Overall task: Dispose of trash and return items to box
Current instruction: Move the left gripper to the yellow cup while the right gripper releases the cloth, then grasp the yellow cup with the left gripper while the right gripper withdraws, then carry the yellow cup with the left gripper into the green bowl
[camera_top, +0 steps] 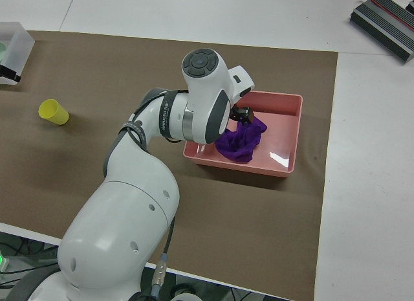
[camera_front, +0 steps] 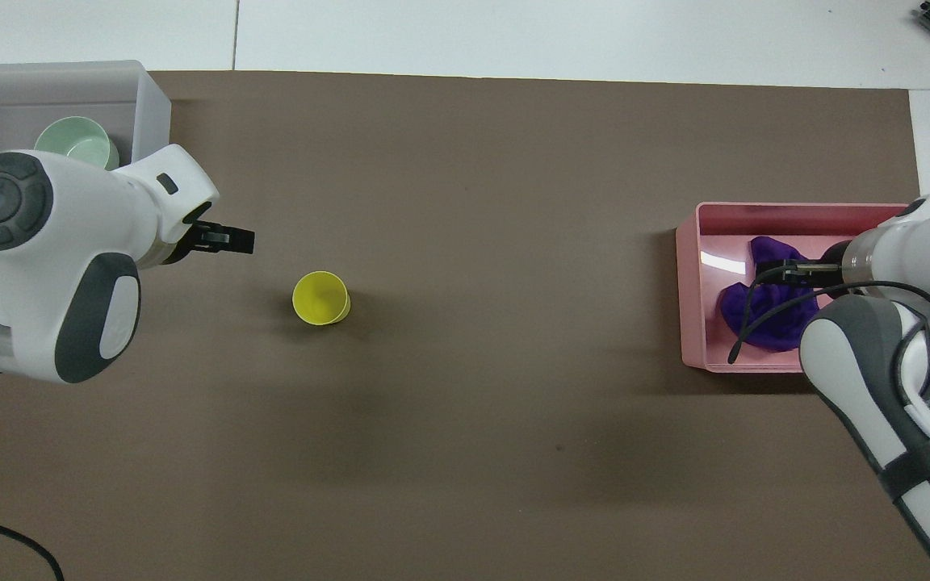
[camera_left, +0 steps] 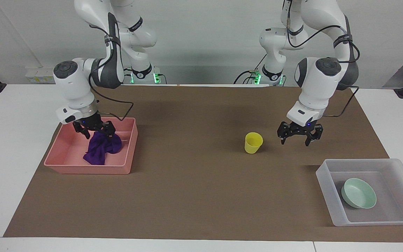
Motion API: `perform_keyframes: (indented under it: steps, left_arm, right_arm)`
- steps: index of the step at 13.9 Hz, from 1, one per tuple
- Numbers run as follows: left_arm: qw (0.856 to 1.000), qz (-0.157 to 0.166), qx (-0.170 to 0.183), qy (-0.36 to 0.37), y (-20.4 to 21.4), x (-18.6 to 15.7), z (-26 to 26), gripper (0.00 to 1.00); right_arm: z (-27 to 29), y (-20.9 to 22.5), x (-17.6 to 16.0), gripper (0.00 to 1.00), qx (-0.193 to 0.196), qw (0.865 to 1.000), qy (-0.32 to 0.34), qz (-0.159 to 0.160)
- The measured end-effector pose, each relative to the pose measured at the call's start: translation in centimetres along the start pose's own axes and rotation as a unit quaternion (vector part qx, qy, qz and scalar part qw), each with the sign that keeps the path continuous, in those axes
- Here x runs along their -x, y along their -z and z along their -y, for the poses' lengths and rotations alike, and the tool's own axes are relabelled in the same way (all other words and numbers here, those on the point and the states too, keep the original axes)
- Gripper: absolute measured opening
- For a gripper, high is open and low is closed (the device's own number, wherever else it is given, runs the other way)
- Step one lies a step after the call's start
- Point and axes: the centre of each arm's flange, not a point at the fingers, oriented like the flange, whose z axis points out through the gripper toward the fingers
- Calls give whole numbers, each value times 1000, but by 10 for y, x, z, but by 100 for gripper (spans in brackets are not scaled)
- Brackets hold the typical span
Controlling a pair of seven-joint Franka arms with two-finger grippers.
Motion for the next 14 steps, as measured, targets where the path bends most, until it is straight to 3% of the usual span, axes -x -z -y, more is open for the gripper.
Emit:
perform_keyframes:
  steps: [3,8,9,10,12,14]
  left_arm:
    - [1000,4,6,-5,-28,22,-34,100]
    - [1000,-4,17,8,-62,56,-74,92]
    - [1000,-2,19,12,-66,62,-82,85]
    - [1000,0,20,15,-70,66,-87,67]
    - [1000,0,20,19,-72,69,-91,45]
    - [1000,0,20,21,-72,68,-89,18]
  right_arm:
    - [26,41,3,100,-2,1000,10,0]
    - [23,137,-4,100,2,1000,6,21]
    - [20,150,-5,100,2,1000,4,19]
    - [18,161,-4,100,2,1000,2,18]
    - [12,183,0,100,3,1000,-4,23]
    - [6,212,3,100,4,999,-9,30]
